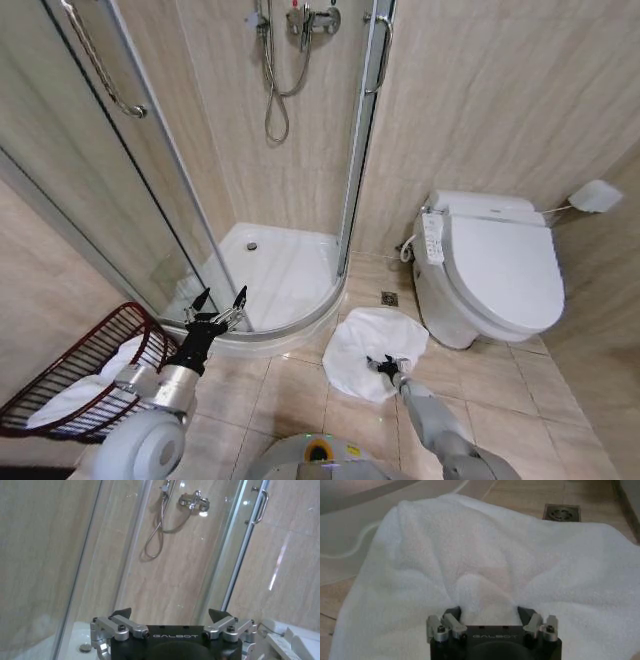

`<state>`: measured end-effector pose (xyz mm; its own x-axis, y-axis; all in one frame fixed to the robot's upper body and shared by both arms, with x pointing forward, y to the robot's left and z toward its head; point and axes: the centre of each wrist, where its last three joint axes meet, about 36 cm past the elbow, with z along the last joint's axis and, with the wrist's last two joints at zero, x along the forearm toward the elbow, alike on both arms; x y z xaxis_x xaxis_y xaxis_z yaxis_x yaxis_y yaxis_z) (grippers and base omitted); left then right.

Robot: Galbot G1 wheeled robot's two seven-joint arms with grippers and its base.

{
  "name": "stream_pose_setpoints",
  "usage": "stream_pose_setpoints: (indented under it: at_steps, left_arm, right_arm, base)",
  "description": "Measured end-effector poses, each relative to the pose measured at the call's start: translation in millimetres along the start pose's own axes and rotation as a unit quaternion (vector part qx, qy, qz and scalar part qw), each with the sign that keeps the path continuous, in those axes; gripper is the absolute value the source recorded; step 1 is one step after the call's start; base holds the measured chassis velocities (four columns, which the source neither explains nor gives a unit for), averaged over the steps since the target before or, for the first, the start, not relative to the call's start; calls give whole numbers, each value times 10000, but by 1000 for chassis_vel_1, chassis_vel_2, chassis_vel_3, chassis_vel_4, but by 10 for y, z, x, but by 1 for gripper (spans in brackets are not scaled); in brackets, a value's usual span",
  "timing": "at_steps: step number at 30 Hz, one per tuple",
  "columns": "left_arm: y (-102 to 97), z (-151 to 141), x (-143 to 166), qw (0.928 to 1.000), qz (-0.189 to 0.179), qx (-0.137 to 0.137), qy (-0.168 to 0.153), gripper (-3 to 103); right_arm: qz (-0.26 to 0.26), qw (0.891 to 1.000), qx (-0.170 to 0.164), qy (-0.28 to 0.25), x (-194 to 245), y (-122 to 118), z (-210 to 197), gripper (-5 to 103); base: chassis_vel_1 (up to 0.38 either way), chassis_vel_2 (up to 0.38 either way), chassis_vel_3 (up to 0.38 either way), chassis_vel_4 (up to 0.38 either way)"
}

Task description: Discard the used towel into the hamper.

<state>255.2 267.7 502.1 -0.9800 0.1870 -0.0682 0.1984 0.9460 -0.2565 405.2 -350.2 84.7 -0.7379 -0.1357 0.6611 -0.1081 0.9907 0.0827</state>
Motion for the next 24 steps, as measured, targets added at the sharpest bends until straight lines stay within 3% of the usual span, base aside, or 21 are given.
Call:
stream_pose_setpoints:
  at_steps: [7,13,16,18,24]
  left_arm:
    - [0,0,0,10000,0,0,0,100]
    - [0,0,0,10000,0,1,0,100]
    - [0,0,0,10000,0,0,0,100]
    - [0,0,0,10000,0,0,0,100]
    - [0,0,0,10000,0,0,0,100]
  right_arm:
    - [29,10000,57,-12,38,-19,51,55]
    - [51,9999,103,-31,52,-40,59,44]
    - [80,9999,138,-30,76,-86,71,32]
    - [87,9999,145,-29,82,-98,74,32]
    - [118,9997,200,-24,114,-157,90,14]
  base:
    - [0,0,0,0]
    - [0,0,0,0]
    - [0,0,0,0]
    - [0,0,0,0]
    - [0,0,0,0]
